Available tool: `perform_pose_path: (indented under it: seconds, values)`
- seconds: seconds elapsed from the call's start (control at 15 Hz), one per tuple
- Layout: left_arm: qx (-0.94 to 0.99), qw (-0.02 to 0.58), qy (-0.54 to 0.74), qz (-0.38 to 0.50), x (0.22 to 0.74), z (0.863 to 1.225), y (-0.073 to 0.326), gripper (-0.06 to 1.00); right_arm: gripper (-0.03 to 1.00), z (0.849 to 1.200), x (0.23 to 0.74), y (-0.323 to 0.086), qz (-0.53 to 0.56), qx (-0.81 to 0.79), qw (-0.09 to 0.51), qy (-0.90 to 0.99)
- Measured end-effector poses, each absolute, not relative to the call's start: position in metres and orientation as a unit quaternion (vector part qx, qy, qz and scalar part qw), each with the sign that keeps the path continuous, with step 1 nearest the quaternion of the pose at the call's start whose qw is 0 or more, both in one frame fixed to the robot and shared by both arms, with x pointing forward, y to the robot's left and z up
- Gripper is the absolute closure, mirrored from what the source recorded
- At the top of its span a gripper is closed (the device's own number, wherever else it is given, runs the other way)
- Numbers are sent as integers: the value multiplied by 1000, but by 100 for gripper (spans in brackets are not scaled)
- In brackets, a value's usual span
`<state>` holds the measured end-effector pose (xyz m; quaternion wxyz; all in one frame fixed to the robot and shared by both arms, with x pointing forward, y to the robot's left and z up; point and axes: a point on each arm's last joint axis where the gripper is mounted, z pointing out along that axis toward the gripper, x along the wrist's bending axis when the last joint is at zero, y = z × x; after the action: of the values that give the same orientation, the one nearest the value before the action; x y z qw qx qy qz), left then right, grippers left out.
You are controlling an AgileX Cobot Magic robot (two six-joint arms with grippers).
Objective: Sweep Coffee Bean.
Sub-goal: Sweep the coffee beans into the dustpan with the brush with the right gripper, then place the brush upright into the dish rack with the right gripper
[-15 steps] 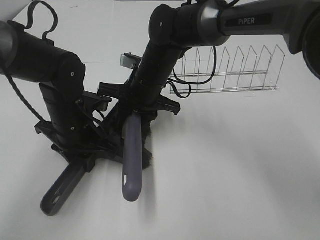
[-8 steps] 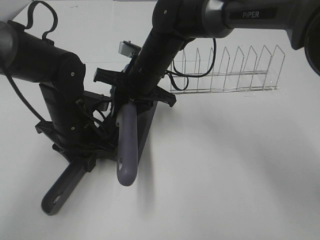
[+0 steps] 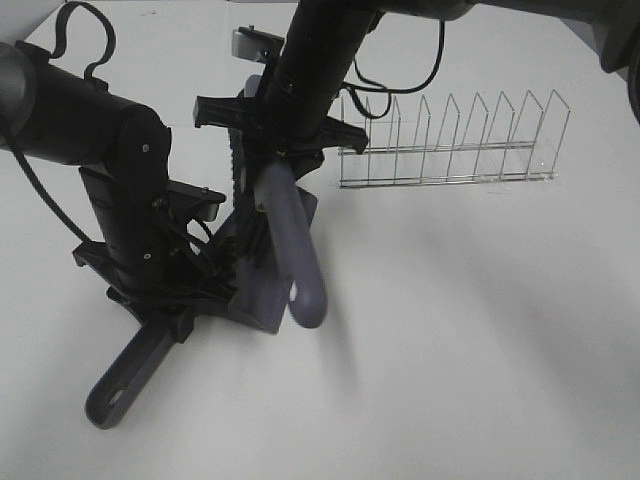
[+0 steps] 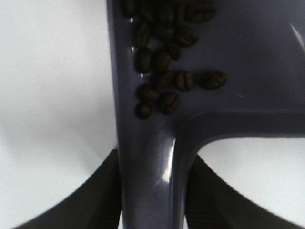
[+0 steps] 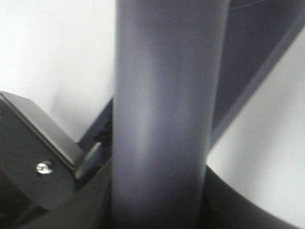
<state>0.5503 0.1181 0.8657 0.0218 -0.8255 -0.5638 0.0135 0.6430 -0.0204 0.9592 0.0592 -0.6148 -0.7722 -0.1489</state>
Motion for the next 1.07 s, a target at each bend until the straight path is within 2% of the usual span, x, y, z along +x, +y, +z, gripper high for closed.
perform_pose_path:
  seconds: [0.27,0.53,0.8,1.07]
  values:
    - [-824,17,-566,15,551,866,117,62,66,960,649,-46,-56,-593,-55,-801]
    - [-823,14,-568,15,551,866,117,62,66,965,645,-50,-50,-584,-62,-808]
    - [-823,14,-568,16,551,865,117,62,66,964,627,-70,-1,-571,-88,-816]
    - [-823,14,-568,16,551,865,117,62,66,980,601,-87,12,-570,-84,-818]
